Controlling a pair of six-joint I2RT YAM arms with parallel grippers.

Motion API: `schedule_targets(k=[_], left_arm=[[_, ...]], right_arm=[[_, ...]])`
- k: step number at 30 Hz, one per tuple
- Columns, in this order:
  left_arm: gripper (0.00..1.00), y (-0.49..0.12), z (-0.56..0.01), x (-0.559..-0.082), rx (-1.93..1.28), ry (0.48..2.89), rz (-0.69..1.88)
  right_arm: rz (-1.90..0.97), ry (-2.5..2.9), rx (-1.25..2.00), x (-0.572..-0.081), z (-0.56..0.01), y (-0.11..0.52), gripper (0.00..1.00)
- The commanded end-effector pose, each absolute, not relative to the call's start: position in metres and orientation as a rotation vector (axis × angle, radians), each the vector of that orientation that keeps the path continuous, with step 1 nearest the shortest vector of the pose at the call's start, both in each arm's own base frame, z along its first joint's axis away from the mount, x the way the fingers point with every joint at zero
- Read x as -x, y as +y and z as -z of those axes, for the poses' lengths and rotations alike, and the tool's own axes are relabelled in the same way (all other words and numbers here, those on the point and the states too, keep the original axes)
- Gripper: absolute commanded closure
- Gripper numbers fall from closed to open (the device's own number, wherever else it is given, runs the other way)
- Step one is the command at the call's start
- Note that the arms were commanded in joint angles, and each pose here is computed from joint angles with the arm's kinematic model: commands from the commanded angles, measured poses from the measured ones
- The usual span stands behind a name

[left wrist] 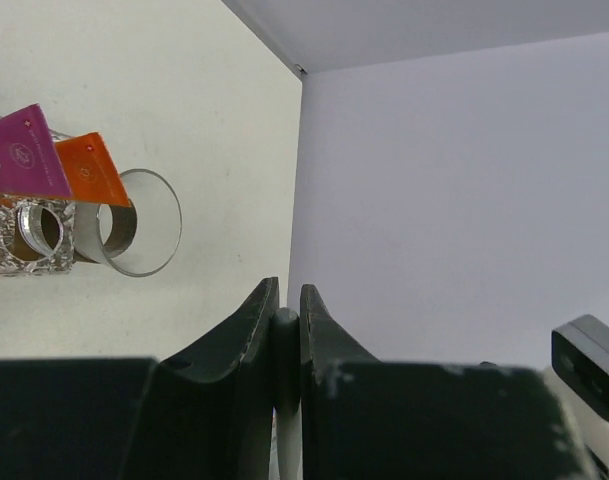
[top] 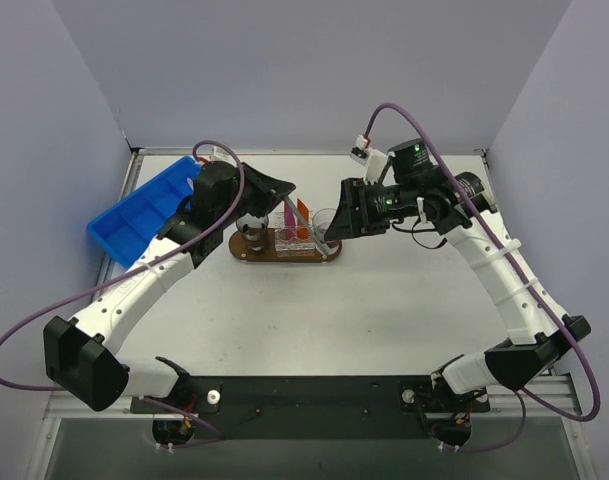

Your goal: Prepare toiletry sets of a toothbrush and toothpaste on the tray

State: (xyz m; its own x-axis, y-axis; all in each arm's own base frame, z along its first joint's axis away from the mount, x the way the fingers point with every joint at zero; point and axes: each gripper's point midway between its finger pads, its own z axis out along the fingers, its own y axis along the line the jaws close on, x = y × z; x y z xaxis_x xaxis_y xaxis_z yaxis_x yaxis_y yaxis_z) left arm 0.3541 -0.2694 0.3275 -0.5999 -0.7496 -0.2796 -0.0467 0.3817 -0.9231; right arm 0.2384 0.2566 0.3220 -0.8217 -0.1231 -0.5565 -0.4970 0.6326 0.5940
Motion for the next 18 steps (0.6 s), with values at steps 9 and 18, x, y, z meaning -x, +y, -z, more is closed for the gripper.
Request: schedule_targets(k=[9,18], left_arm=[[1.0,-0.254,-0.349,-0.356,0.741,1.853,1.234],[1.0,-0.258,-0.352,-0.355,0.743,1.849,1.258]], right_arm=[[-0.912,2.437,0.719,-0.219,-0.313,0.265,0.55],[-0.849,2.474,0.797,-0.219,-0.301,0.275,0.58]])
